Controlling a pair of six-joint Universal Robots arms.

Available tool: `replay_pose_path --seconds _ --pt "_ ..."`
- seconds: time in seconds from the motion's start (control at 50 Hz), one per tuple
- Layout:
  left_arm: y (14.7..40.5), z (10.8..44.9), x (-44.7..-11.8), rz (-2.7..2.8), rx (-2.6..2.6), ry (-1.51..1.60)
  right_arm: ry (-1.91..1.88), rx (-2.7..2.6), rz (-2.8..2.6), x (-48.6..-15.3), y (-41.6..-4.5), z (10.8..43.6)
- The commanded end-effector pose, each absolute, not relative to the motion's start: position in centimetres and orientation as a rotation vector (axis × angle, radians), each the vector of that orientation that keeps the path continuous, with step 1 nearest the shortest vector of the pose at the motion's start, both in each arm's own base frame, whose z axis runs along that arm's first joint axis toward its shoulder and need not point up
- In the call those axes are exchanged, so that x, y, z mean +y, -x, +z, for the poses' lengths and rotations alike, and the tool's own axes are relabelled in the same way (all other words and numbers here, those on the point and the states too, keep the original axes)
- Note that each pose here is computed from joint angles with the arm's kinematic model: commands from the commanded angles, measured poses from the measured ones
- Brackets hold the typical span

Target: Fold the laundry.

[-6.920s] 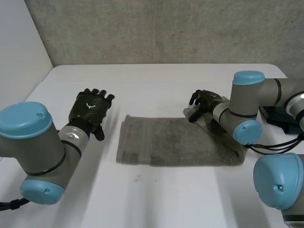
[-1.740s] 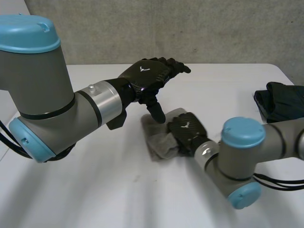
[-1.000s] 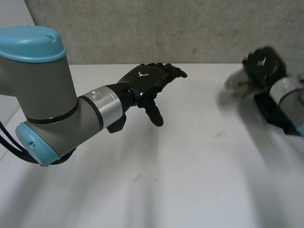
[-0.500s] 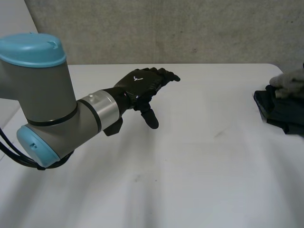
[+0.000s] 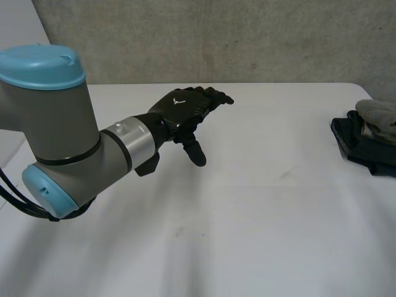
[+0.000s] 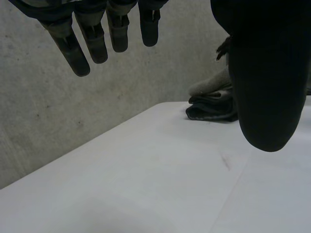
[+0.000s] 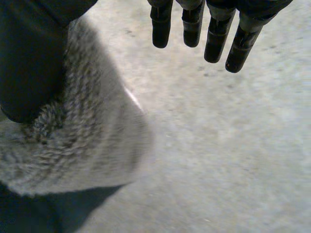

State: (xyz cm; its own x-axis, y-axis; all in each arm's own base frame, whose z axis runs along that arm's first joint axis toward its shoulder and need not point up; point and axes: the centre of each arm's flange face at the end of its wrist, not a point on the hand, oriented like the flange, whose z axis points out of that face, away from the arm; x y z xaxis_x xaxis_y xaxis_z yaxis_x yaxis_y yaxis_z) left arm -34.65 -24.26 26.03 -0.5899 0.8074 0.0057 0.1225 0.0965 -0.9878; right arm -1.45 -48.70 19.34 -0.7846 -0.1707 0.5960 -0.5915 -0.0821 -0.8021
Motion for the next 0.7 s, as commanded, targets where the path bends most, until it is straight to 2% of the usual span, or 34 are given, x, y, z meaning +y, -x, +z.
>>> replay_pose_path --seconds 0.02,0.06,0.12,0.14,0.2,0.22,0.28,0.3,0.4,0.52,0.6,0.7 --pt "33.9 28.1 -24.3 1.606 -1.789 0.858 -0.546 -1.706 1.871 -47.3 2.2 28.2" --pt "33.5 28.6 -24.5 1.633 -1.795 0.839 -0.485 -1.625 1.92 -46.3 -0.3 31.7" --pt "32.7 30.0 -24.8 1.698 -1.792 0.8 -0.464 -1.572 2.02 -45.1 -4.2 34.5" --pt "32.5 30.4 -24.8 1.714 -1.791 0.791 -0.46 -1.555 2.09 -44.3 -6.6 35.9" --pt "31.6 32.0 -24.9 1.794 -1.776 0.746 -0.468 -1.566 2.185 -43.0 -9.9 36.8" --pt "31.4 32.3 -24.9 1.81 -1.775 0.735 -0.476 -1.588 2.253 -42.0 -12.1 37.2" --pt "30.0 33.9 -25.4 1.912 -1.778 0.66 -0.469 -1.625 2.374 -39.6 -15.6 38.3" --pt "29.6 34.2 -25.5 1.941 -1.777 0.64 -0.45 -1.675 2.442 -37.9 -17.5 38.5" --pt "27.0 35.9 -26.4 2.083 -1.808 0.502 -0.43 -1.876 2.525 -34.0 -21.6 36.6" --pt "25.7 35.3 -26.9 2.096 -1.878 0.463 -0.617 -2.111 2.455 -29.2 -26.1 31.8" --pt "25.5 34.1 -26.8 2.059 -1.931 0.472 -0.674 -2.153 2.414 -28.0 -26.7 30.3" --pt "25.4 33.4 -26.7 2.04 -1.959 0.473 -0.665 -2.148 2.418 -27.6 -26.5 30.5"
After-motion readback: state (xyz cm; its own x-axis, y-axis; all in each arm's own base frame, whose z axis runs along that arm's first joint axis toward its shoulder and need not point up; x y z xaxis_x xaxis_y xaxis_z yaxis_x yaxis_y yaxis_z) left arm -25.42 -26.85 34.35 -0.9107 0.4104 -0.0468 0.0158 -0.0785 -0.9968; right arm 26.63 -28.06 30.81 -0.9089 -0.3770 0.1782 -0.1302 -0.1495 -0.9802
